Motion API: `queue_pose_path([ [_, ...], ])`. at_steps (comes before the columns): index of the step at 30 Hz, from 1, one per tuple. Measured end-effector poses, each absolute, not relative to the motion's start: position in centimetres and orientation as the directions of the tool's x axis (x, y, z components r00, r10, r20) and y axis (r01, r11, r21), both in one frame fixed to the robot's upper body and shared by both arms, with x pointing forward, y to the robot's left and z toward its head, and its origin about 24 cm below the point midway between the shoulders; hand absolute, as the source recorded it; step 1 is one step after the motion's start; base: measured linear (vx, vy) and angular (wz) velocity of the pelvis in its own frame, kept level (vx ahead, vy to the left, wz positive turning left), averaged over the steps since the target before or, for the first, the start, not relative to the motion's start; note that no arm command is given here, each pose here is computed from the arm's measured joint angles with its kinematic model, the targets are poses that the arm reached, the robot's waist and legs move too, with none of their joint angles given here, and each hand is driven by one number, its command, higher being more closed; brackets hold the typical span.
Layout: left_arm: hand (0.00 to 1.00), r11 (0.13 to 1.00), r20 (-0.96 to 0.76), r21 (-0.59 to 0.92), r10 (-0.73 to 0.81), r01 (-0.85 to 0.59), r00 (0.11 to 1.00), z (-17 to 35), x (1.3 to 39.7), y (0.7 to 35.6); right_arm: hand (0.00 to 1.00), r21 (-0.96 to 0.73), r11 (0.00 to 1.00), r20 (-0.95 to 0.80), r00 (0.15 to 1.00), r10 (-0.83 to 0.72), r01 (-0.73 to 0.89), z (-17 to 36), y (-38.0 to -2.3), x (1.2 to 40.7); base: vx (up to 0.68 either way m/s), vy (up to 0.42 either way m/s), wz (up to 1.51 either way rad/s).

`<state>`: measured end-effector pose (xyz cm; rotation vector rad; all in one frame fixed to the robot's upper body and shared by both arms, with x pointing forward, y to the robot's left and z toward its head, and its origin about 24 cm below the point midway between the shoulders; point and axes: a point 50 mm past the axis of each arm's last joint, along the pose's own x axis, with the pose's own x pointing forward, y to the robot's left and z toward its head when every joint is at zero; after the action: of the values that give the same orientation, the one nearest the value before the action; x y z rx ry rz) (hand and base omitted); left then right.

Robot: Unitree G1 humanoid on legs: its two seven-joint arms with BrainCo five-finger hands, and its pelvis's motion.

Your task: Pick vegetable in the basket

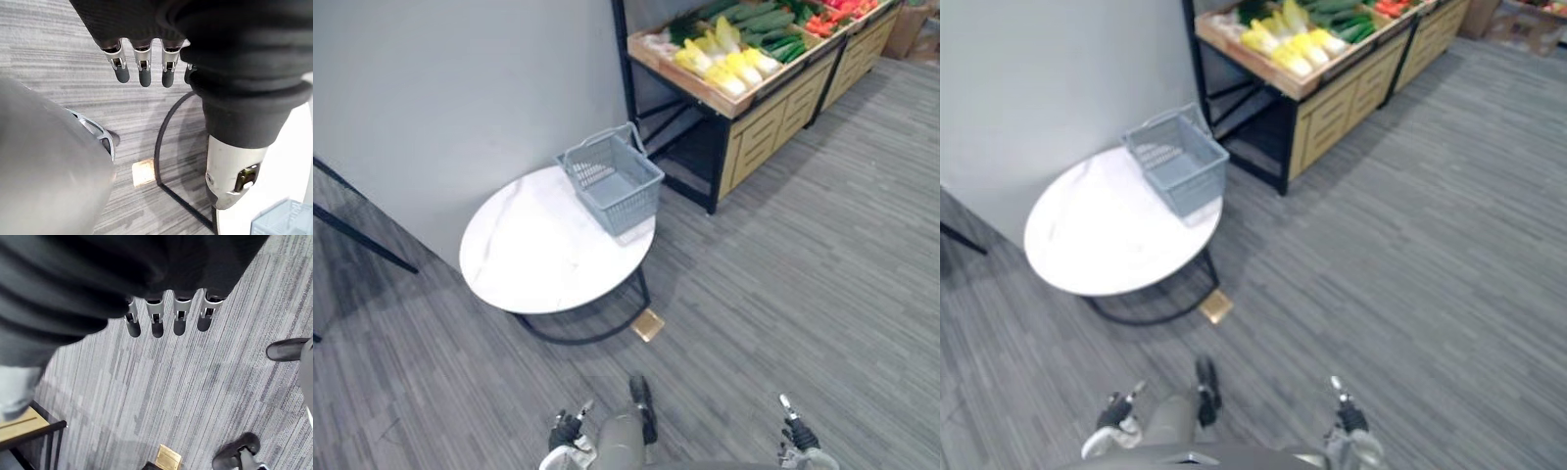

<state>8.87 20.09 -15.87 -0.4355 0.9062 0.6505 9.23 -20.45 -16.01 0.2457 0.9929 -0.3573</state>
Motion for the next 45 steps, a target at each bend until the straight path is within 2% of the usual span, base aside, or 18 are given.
queue_pose_path([
  [4,0.00,0.740,-0.826,-0.046,0.349,-0.671,0.442,-15.8,8.7,21.4,0.00,0.080,0.916,-0.861,0.490,-0.135,0.394,-16.3,-19.0,9.0,0.57,0.298,0.28],
  [7,0.00,0.780,-0.844,0.008,0.341,-0.625,0.415,-16.0,7.9,22.1,0.00,0.070,0.914,-0.870,0.472,-0.140,0.400,-16.5,-19.3,8.7,0.57,0.276,0.27],
  [9,0.00,0.818,-0.872,0.072,0.329,-0.571,0.362,-16.4,5.8,22.6,0.00,0.076,0.907,-0.860,0.488,-0.151,0.415,-16.3,-19.5,8.7,0.51,0.195,0.39],
  [15,0.00,0.826,-0.873,0.079,0.327,-0.557,0.361,-16.4,6.1,22.2,0.00,0.063,0.894,-0.842,0.505,-0.191,0.443,-16.0,-20.6,8.8,0.40,0.013,0.76],
  [23,0.00,0.742,-0.885,0.055,0.347,-0.669,0.312,-16.7,4.4,21.5,0.00,0.081,0.891,-0.832,0.522,-0.187,0.447,-15.9,-21.0,8.8,0.37,-0.350,0.64],
  [27,0.00,0.729,-0.902,0.027,0.313,-0.683,0.298,-17.1,4.0,20.0,0.00,0.055,0.924,-0.820,0.545,-0.174,0.378,-15.5,-21.9,9.7,0.34,-0.395,0.42],
  [30,0.00,0.708,-0.901,0.015,0.317,-0.706,0.297,-17.0,4.2,20.0,0.00,0.063,0.946,-0.821,0.555,-0.131,0.317,-15.5,-21.4,10.0,0.24,-0.353,0.71],
  [36,0.00,0.796,-0.894,0.028,0.291,-0.604,0.342,-16.9,4.7,20.6,0.00,0.001,0.960,-0.823,0.545,-0.158,0.279,-15.3,-22.5,10.1,0.08,-0.184,0.79],
  [39,0.00,0.817,-0.892,0.034,0.285,-0.576,0.351,-16.8,4.8,20.8,0.00,-0.095,0.968,-0.770,0.600,-0.219,0.232,-14.0,-24.2,12.0,-0.02,0.022,0.25],
  [40,0.00,0.820,-0.896,0.039,0.282,-0.572,0.343,-16.9,4.5,20.7,0.00,-0.166,0.966,-0.712,0.653,-0.257,0.199,-12.7,-25.4,13.7,-0.02,0.078,-0.11],
  [45,0.00,0.856,-0.884,0.054,0.280,-0.514,0.374,-16.6,5.3,21.7,0.00,-0.342,0.921,-0.470,0.815,-0.339,0.186,-6.9,-28.9,20.6,-0.02,0.129,-0.15],
])
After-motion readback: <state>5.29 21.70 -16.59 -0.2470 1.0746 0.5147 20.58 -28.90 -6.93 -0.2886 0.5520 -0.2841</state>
